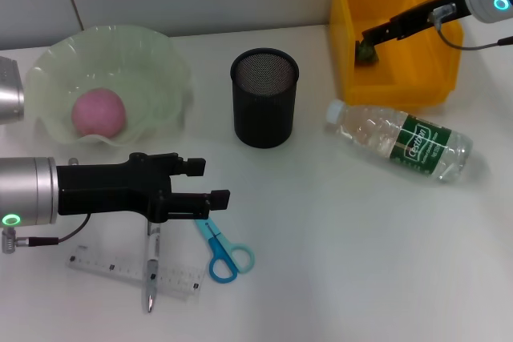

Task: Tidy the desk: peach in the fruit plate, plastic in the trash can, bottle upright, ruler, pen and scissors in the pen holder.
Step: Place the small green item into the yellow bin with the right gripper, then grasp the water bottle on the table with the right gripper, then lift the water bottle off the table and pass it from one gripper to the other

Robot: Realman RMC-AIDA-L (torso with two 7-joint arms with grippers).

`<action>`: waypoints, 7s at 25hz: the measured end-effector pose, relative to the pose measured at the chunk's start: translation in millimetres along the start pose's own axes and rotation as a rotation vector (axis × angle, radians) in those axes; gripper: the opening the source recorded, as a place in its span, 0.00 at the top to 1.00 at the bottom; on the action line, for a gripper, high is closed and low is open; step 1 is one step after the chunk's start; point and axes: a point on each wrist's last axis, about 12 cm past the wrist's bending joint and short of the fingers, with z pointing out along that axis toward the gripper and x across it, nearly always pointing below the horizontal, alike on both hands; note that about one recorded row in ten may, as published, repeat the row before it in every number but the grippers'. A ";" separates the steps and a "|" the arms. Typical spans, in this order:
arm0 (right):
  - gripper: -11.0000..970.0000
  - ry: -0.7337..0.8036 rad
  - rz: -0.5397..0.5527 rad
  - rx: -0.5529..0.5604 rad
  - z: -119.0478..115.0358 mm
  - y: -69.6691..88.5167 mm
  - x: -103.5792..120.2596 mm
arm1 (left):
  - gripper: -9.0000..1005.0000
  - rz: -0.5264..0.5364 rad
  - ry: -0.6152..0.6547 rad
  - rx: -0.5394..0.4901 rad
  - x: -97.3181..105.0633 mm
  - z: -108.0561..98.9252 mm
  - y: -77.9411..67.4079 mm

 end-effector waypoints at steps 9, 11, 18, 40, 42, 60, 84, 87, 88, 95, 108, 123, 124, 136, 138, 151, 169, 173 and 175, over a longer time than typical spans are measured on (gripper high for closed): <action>0.16 0.026 -0.010 -0.151 -32.2 12.8 7.2 | 0.19 -0.009 -0.001 0.003 -0.8 -0.1 -0.1; 0.16 0.060 -0.023 -0.174 -41.2 13.7 10.5 | 0.19 -0.009 -0.001 0.003 -0.8 -0.3 -0.1; 0.16 0.185 -0.029 -0.194 -59.4 -1.1 18.8 | 0.19 -0.015 -0.002 0.005 -1.7 0.3 -0.1; 0.17 0.410 -0.187 -0.181 -20.8 -1.9 19.7 | 0.19 -0.049 -0.014 0.004 0.0 -0.9 -0.8; 0.17 0.416 -0.199 -0.182 -17.8 -0.8 21.2 | 0.19 -0.049 -0.014 0.004 0.0 -0.9 -0.8; 0.17 0.478 -0.251 -0.149 3.8 4.7 37.8 | 0.19 -0.057 -0.022 0.009 -0.1 -1.9 -1.4; 0.17 0.516 -0.322 -0.178 29.0 34.8 49.7 | 0.19 -0.050 -0.021 0.005 -0.7 -3.9 -0.6; 0.17 0.518 -0.315 -0.179 29.4 35.2 52.6 | 0.19 -0.051 -0.021 0.005 -0.8 -3.9 -0.6; 0.17 0.518 -0.313 -0.179 29.4 35.5 52.9 | 0.19 -0.051 -0.021 0.005 -0.9 -4.0 -0.5; 0.17 0.517 -0.306 -0.178 29.2 35.5 54.1 | 0.19 -0.051 -0.021 0.005 -1.3 -3.9 -0.4; 0.17 0.512 -0.304 -0.176 27.0 35.8 53.6 | 0.19 -0.050 -0.021 0.005 -1.8 -4.0 -0.3; 0.20 0.491 -0.289 -0.174 24.4 34.4 55.0 | 0.19 -0.048 -0.021 0.006 -2.5 -3.6 -0.3; 0.20 0.478 -0.288 -0.172 22.5 34.5 54.5 | 0.19 -0.048 -0.021 0.006 -2.5 -3.6 -0.3; 0.20 0.346 -0.283 -0.233 1.6 33.6 65.2 | 0.19 -0.051 -0.035 0.002 -5.0 -4.5 0.9; 0.20 0.334 -0.281 -0.237 -0.6 32.3 68.8 | 0.19 -0.050 -0.035 0.002 -5.2 -4.5 0.9; 0.20 0.096 -0.328 -0.383 -28.1 36.3 91.0 | 0.19 -0.071 -0.086 0.019 -9.0 -12.5 -0.7; 0.20 -0.339 -0.373 -0.579 -42.1 51.6 102.1 | 0.19 -0.112 -0.344 0.075 -14.5 -29.6 -9.1; 0.20 -0.447 -0.378 -0.616 -37.3 56.1 101.7 | 0.19 -0.103 -0.373 0.092 -16.1 -30.5 -11.1; 0.19 -0.476 -0.377 -0.631 -35.0 58.4 101.4 | 0.19 -0.103 -0.382 0.096 -16.8 -30.6 -11.5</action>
